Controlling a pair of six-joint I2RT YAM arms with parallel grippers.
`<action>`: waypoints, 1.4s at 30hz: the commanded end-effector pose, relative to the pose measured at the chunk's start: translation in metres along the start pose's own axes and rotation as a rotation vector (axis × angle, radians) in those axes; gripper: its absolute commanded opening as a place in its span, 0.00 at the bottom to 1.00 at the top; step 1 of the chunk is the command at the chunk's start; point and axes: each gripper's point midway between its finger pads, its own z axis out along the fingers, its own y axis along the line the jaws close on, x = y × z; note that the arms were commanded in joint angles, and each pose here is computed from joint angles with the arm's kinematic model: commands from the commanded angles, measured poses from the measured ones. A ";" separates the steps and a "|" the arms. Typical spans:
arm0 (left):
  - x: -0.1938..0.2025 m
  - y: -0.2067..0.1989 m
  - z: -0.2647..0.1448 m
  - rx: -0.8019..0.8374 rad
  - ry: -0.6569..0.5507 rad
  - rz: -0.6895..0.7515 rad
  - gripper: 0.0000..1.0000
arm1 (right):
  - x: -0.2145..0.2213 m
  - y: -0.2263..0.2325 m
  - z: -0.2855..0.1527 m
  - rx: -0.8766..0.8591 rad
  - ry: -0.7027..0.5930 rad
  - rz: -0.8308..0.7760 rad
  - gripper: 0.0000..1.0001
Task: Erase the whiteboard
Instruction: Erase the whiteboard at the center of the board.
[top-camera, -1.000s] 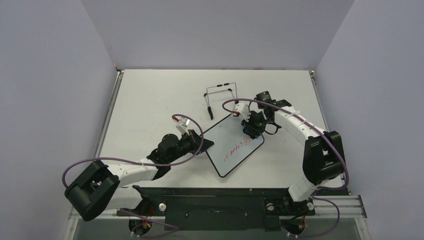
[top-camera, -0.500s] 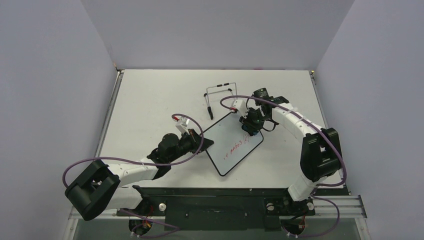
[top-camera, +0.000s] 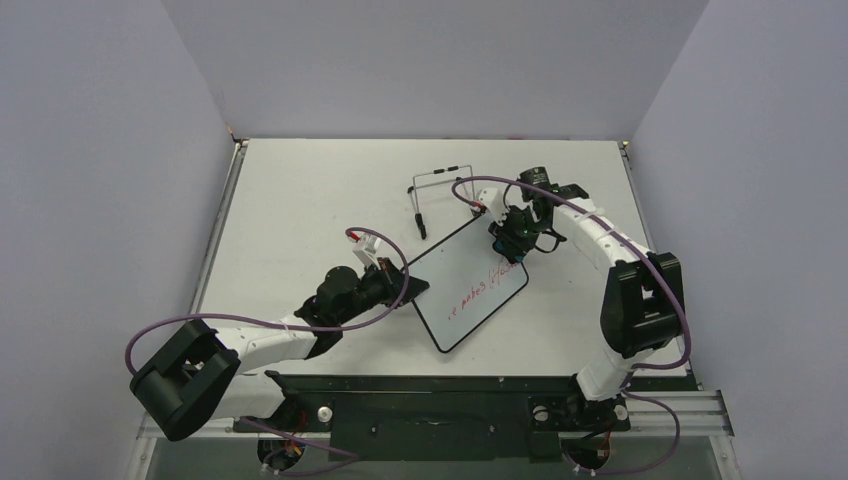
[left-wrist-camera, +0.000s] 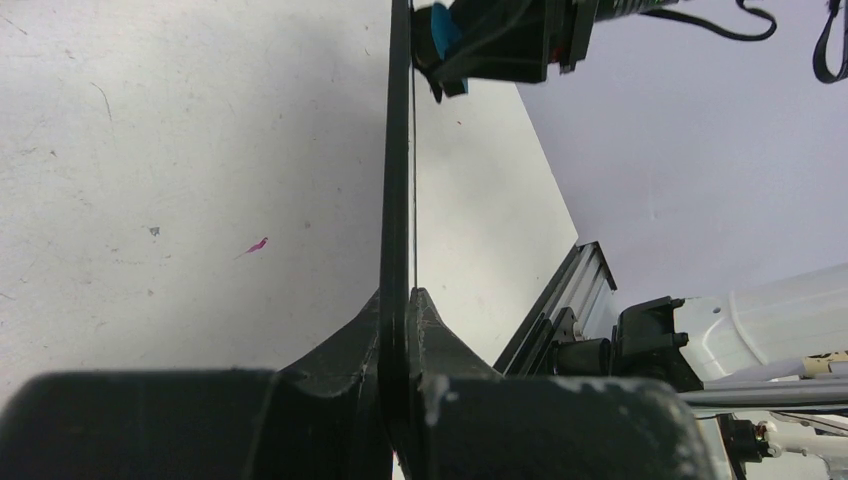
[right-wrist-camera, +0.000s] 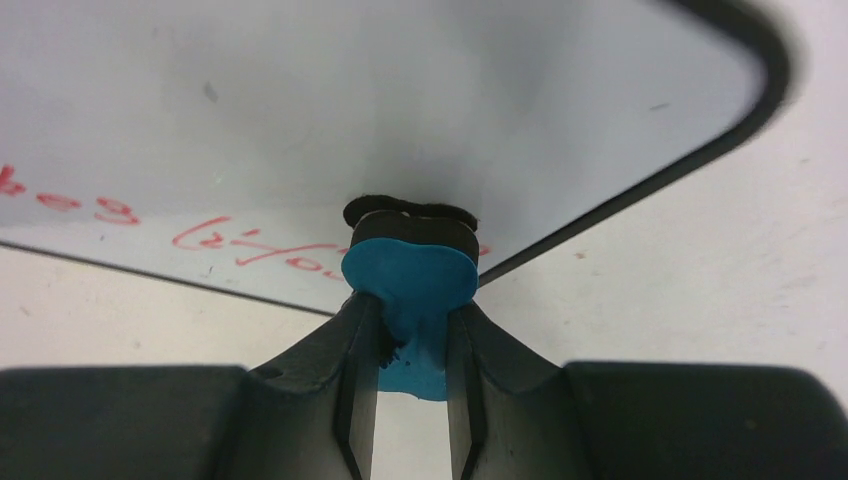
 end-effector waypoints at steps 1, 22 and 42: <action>-0.033 -0.080 0.000 0.286 -0.071 0.057 0.00 | -0.050 -0.026 -0.015 0.081 -0.132 -0.005 0.00; -0.033 -0.080 -0.003 0.287 -0.077 0.059 0.00 | 0.009 -0.015 0.000 0.063 -0.005 0.029 0.00; -0.034 -0.080 -0.003 0.289 -0.078 0.061 0.00 | 0.032 0.039 0.011 -0.127 0.058 -0.014 0.00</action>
